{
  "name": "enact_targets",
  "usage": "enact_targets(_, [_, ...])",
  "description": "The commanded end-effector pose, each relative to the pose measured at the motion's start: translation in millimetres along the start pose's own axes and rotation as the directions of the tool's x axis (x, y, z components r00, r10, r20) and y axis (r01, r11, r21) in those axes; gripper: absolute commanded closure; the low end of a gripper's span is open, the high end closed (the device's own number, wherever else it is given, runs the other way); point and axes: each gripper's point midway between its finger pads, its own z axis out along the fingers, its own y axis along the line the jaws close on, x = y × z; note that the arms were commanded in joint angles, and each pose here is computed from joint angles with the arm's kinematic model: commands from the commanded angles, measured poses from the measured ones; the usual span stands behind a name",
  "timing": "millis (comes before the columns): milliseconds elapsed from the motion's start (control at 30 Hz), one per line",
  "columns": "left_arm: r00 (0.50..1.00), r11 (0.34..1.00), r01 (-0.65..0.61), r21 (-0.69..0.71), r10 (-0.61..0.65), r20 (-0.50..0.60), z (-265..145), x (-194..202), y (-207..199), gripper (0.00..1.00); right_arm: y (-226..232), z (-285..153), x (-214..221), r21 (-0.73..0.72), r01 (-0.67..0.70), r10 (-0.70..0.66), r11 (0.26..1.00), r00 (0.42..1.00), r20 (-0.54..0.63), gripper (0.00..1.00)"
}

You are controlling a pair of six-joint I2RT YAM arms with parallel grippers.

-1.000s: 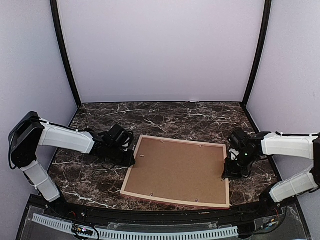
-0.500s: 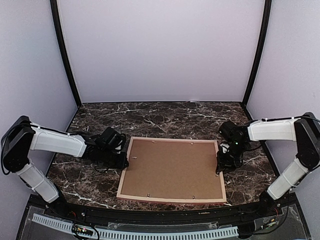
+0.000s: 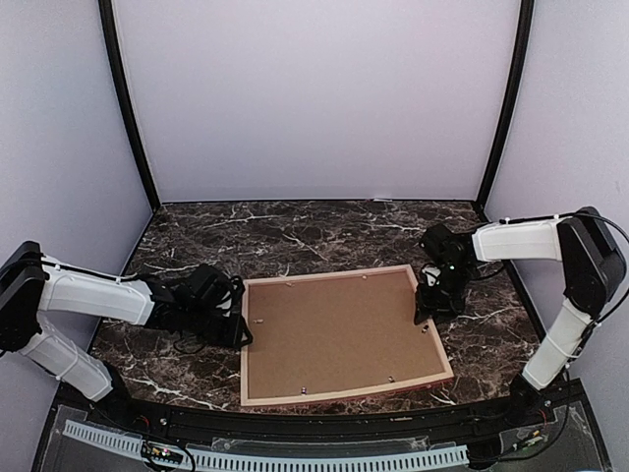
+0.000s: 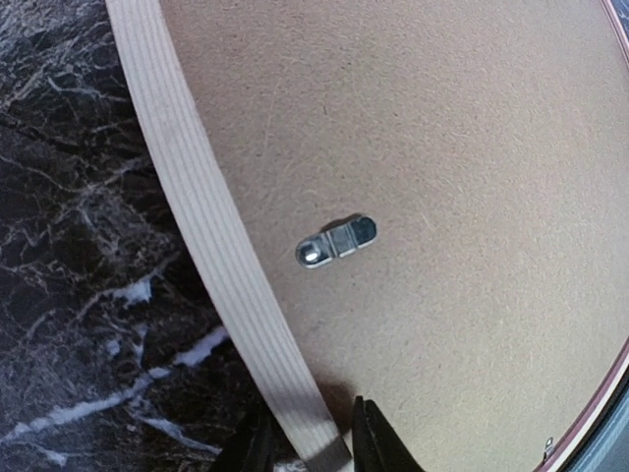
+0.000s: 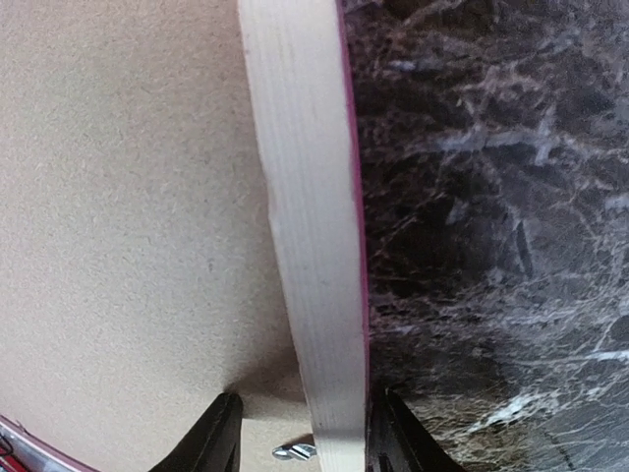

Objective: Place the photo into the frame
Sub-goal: Adjust the photo frame at the center of the board, then press the fastener onto the backboard.

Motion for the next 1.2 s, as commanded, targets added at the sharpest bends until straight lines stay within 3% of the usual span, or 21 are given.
enact_targets(0, [0.999,0.992,-0.036,0.124,0.040,-0.031,-6.6,8.9,-28.1,0.69,-2.2,3.5,-23.1,0.018,-0.003,0.001,1.000,0.993,0.122,0.53])
enact_targets(400, [0.996,0.995,-0.081,0.066,0.082,-0.023,-2.2,0.2,-23.4,0.64,-15.5,-25.0,-8.6,-0.019,-0.073,0.075,0.997,0.979,0.192,0.51])
enact_targets(633, [0.997,0.995,-0.077,0.063,0.079,-0.022,-0.4,-2.2,-24.3,0.64,-23.6,-17.4,-0.1,-0.014,-0.079,0.080,0.997,0.982,0.169,0.50])
enact_targets(933, [0.997,0.996,-0.075,0.056,0.077,-0.029,1.9,-3.5,-24.3,0.64,-29.6,-13.5,1.5,-0.025,-0.079,0.082,0.997,0.983,0.166,0.63])
enact_targets(1167, [0.996,0.996,-0.075,0.052,0.077,-0.037,4.2,-2.3,-23.7,0.64,-32.9,-10.3,-0.2,-0.043,-0.091,0.096,0.995,0.983,0.158,0.67])
